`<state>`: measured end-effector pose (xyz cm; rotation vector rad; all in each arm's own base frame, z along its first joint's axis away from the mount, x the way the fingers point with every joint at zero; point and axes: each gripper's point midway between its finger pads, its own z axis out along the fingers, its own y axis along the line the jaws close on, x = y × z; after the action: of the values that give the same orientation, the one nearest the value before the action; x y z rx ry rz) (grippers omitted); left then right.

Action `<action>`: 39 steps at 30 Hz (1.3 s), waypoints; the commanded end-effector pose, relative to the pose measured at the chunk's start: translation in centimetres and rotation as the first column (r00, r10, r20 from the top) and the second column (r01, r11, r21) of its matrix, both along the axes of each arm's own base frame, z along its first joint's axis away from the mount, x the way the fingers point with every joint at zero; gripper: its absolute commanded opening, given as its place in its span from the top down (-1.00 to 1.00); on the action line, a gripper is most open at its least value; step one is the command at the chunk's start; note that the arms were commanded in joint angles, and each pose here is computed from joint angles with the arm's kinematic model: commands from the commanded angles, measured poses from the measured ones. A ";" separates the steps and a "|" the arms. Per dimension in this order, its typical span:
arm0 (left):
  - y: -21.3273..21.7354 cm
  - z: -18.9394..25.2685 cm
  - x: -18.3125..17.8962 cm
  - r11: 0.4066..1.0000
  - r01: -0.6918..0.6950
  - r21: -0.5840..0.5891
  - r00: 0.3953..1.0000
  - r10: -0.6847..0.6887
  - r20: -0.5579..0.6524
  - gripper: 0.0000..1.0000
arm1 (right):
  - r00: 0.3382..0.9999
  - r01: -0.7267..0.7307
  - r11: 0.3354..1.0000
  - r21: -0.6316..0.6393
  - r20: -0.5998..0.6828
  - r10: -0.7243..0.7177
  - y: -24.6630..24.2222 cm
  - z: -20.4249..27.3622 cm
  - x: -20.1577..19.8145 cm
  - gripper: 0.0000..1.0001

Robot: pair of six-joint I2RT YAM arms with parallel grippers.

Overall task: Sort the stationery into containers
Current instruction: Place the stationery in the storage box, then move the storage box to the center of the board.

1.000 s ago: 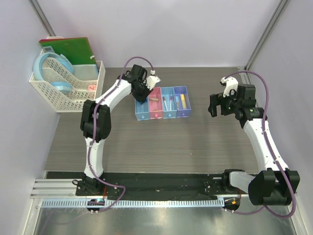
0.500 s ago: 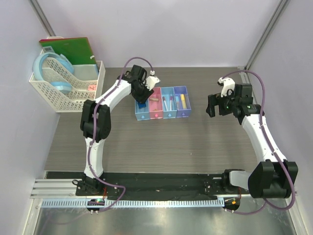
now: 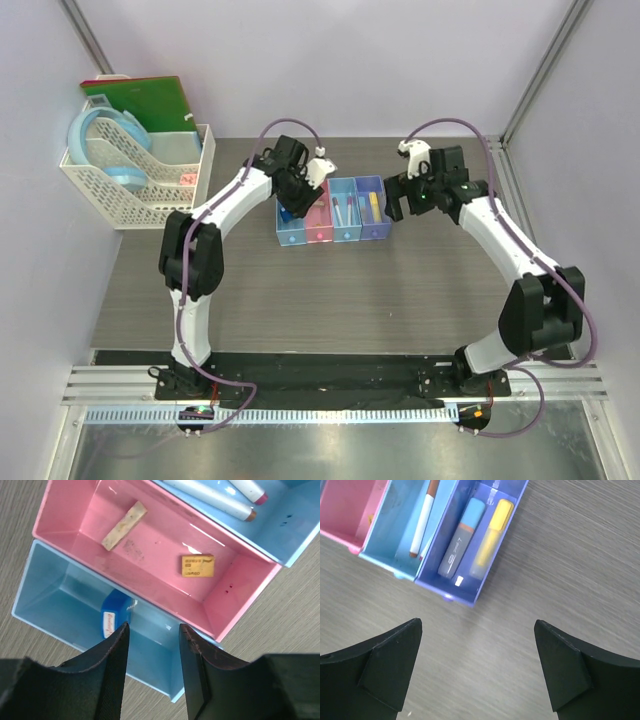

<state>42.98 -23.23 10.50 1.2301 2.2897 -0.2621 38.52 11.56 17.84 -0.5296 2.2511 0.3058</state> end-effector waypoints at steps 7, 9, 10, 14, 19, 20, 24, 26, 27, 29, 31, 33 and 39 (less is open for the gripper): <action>-0.5 1.1 -0.9 1.000 0.001 -0.027 1.000 -0.001 0.009 0.09 | 0.997 0.076 0.995 -0.070 0.012 -0.075 0.1 -3.0 6.5 -0.99; -0.5 1.0 -0.9 1.000 0.002 -0.021 1.000 -0.001 0.009 0.09 | 0.997 0.075 0.995 -0.072 0.004 -0.075 0.3 -3.6 7.3 -0.99; -0.4 1.0 -0.9 1.000 0.003 -0.020 1.000 -0.003 0.012 0.09 | 0.997 0.075 0.994 -0.073 0.002 -0.075 0.3 -3.8 7.5 -0.99; -0.5 0.6 -0.9 1.000 0.005 -0.017 1.000 -0.005 0.007 0.09 | 0.997 0.072 0.994 -0.084 -0.012 -0.073 0.3 -4.8 8.0 -1.00; -0.5 -0.8 -0.8 1.000 0.003 0.004 1.000 -0.003 -0.008 0.10 | 0.997 0.062 0.994 -0.094 -0.030 -0.066 0.4 -6.0 8.2 -0.99; -0.5 -1.1 -0.9 1.000 0.004 0.009 1.000 -0.004 -0.012 0.09 | 0.997 0.065 0.993 -0.096 -0.033 -0.068 0.3 -6.2 8.2 -0.99; -0.6 -2.2 -1.1 0.999 0.013 0.029 1.000 -0.013 -0.018 0.09 | 0.997 0.053 0.994 -0.099 -0.051 -0.058 0.7 -7.3 7.9 -0.99; -0.6 -2.7 -1.4 0.999 0.015 0.037 1.000 -0.014 -0.026 0.09 | 0.997 0.045 0.993 -0.106 -0.058 -0.052 0.9 -7.7 7.7 -0.99; -0.6 -2.9 -1.5 0.999 0.019 0.040 0.999 -0.018 -0.029 0.10 | 0.997 0.042 0.993 -0.109 -0.065 -0.050 0.9 -8.1 7.4 -0.99; -0.7 -3.1 -1.7 0.999 0.022 0.043 0.999 -0.021 -0.034 0.10 | 0.996 0.041 0.992 -0.119 -0.070 -0.049 1.0 -8.2 7.0 -0.99; -0.8 -3.1 -2.0 0.999 0.026 0.041 0.999 -0.024 -0.038 0.09 | 0.997 0.038 0.992 -0.124 -0.068 -0.046 1.1 -8.2 6.6 -0.99; -0.9 -3.0 -2.3 0.999 0.030 0.041 0.999 -0.029 -0.038 0.09 | 0.997 0.031 0.992 -0.122 -0.071 -0.040 1.3 -8.1 5.9 -0.99; -1.1 -2.9 -3.2 0.999 0.038 0.035 0.998 -0.037 -0.049 0.09 | 0.996 0.004 0.991 -0.134 -0.091 -0.016 1.9 -8.6 3.1 -0.99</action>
<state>40.25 -23.31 6.68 1.3000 2.3602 -0.2340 42.77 12.86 6.66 -0.5647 2.4410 0.1881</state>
